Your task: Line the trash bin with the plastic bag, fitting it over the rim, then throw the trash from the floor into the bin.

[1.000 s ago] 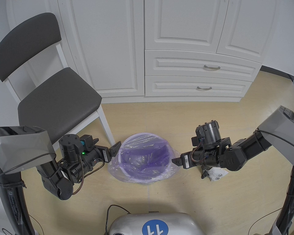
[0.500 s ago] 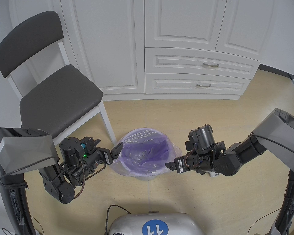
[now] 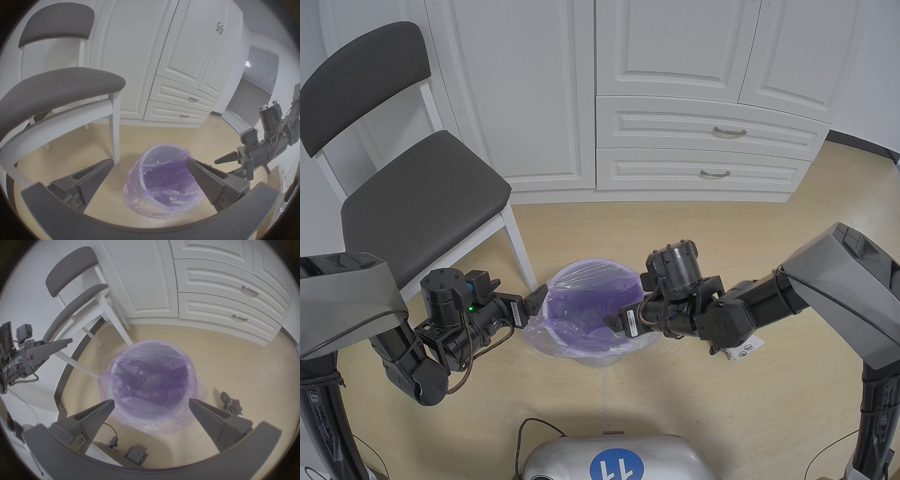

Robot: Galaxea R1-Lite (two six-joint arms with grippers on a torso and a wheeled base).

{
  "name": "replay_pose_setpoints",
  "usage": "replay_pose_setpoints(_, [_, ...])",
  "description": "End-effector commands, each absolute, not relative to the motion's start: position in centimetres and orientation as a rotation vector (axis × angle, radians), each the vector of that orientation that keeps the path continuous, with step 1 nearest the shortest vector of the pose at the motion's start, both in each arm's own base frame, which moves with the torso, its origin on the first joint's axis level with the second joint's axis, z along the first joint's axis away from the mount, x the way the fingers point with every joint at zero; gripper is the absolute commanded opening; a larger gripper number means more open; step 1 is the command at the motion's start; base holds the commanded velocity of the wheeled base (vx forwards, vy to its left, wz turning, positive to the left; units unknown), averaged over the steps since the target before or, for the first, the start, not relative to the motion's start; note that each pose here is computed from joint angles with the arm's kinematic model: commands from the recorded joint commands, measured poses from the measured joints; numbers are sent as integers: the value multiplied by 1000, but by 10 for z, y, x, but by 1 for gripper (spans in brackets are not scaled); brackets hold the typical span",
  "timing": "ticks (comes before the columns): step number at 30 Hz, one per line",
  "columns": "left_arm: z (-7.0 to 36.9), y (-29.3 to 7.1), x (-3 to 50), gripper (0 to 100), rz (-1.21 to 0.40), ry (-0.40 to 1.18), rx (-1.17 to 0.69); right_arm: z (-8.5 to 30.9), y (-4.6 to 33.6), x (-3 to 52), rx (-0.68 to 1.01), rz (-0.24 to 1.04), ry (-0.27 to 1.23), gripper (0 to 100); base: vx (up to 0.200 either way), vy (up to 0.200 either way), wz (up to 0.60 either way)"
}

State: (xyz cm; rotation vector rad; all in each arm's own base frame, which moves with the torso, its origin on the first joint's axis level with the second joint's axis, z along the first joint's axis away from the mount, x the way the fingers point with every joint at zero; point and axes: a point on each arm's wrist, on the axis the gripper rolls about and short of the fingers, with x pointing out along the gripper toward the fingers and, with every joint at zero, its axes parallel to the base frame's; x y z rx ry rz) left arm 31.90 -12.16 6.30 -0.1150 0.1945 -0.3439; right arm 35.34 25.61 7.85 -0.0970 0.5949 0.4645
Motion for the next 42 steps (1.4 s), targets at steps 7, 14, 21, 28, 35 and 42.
replay_pose_setpoints(7, [119,-100,314,100,-243,80,-133,38,339,390,-152,489,793,100,0,0,0])
replay_pose_setpoints(14, [128,-97,309,100,-241,57,-138,-2,333,397,-157,464,875,100,0,0,0])
replay_pose_setpoints(21, [130,-90,311,100,-218,46,-140,21,327,398,-7,459,908,100,0,0,0])
replay_pose_setpoints(28, [131,-89,311,100,-214,41,-139,52,325,381,-24,481,979,100,0,0,0])
replay_pose_setpoints(35, [136,-86,309,100,-209,29,-141,58,333,335,-94,540,1060,100,0,0,0])
replay_pose_setpoints(42, [135,-85,307,100,-207,33,-139,46,332,308,-145,584,1155,100,0,0,0])
